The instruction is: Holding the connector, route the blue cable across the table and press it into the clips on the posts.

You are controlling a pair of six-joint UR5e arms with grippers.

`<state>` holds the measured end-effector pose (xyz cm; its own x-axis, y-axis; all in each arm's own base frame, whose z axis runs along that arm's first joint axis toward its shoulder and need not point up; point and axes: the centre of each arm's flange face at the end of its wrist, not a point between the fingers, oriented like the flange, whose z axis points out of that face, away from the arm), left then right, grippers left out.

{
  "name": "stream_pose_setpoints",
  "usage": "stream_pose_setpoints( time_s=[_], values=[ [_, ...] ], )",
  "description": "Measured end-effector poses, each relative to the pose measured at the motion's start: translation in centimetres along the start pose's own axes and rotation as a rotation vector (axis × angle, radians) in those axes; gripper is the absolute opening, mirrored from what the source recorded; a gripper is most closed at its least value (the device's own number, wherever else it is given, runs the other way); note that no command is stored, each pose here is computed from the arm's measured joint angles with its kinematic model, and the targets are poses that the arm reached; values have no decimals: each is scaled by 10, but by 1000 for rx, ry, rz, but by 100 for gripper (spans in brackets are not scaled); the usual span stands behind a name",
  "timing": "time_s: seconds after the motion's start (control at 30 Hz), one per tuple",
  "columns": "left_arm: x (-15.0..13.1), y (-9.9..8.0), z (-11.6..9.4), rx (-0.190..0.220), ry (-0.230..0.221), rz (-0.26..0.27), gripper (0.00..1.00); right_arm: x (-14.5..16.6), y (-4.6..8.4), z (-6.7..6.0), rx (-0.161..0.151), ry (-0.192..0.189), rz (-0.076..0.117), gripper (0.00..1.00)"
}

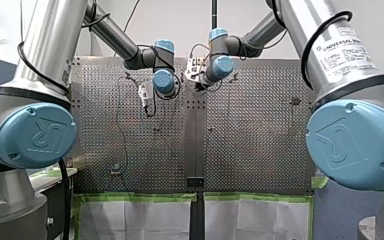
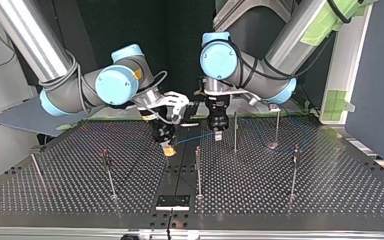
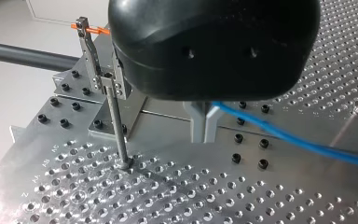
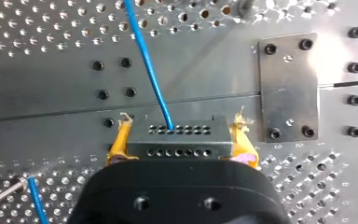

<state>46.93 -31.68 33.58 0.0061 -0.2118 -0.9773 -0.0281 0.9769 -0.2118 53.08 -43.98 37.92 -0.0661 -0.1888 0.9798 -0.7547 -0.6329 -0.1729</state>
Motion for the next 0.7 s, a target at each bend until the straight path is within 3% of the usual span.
stream_pose_setpoints(
  time_s=[0.27, 0.53, 0.7],
  values=[
    [-6, -2, -4, 4, -10, -8, 1, 4, -3, -2, 5, 5, -1, 0],
    [-44, -2, -10, 7, -83, -44, 1, 17, -2, -7, 3, 30, -1, 0],
    [-52, -2, -10, 11, -107, -48, 1, 24, -3, -9, 10, 40, -2, 0]
  ],
)
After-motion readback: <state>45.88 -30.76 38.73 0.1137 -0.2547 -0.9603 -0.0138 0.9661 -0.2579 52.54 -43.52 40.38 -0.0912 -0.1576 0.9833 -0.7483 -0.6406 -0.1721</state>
